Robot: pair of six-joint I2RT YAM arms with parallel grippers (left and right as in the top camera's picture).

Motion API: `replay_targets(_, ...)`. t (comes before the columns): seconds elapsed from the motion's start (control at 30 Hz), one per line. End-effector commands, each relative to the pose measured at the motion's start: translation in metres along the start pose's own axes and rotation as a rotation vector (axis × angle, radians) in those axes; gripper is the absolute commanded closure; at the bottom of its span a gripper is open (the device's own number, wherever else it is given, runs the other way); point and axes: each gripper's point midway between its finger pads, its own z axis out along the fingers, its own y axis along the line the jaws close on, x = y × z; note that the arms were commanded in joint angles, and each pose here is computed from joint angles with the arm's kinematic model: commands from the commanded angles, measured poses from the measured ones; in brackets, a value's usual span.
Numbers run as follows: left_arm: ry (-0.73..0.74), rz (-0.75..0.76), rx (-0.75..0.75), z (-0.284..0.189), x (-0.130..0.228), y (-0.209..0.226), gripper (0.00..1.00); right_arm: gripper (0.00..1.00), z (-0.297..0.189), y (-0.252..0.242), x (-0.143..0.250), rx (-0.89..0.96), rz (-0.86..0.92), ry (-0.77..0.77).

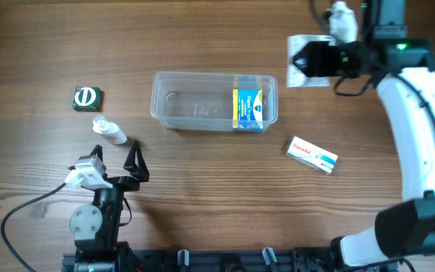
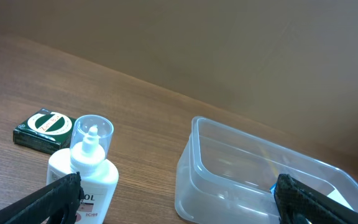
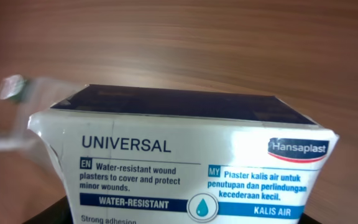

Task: Pack container
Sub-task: 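Lift the Hansaplast box and carry it over the container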

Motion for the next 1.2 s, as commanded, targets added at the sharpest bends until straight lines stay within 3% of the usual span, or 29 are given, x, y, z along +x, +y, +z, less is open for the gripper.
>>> replay_targets(0.0, -0.003, -0.003, -0.018, 0.0, 0.001, 0.004, 0.0, 0.32, 0.002, 0.056, -0.005, -0.118, -0.022, -0.011)
replay_targets(0.37, -0.003, -0.003, -0.018, 0.0, 0.001, 0.004, 0.0, 0.32, 0.062, 0.088, 0.029, 0.022, 0.029, 0.118)
replay_targets(0.77, -0.003, -0.003, -0.018, 0.0, 0.001, 0.004, 0.0, 0.32, 0.123, 0.059, 0.068, 0.214, 0.131, 0.262)
replay_targets(1.17, -0.003, -0.003, -0.018, 0.0, 0.001, 0.004, 0.0, 0.32, 0.127, 0.034, 0.083, 0.359, 0.217, 0.296)
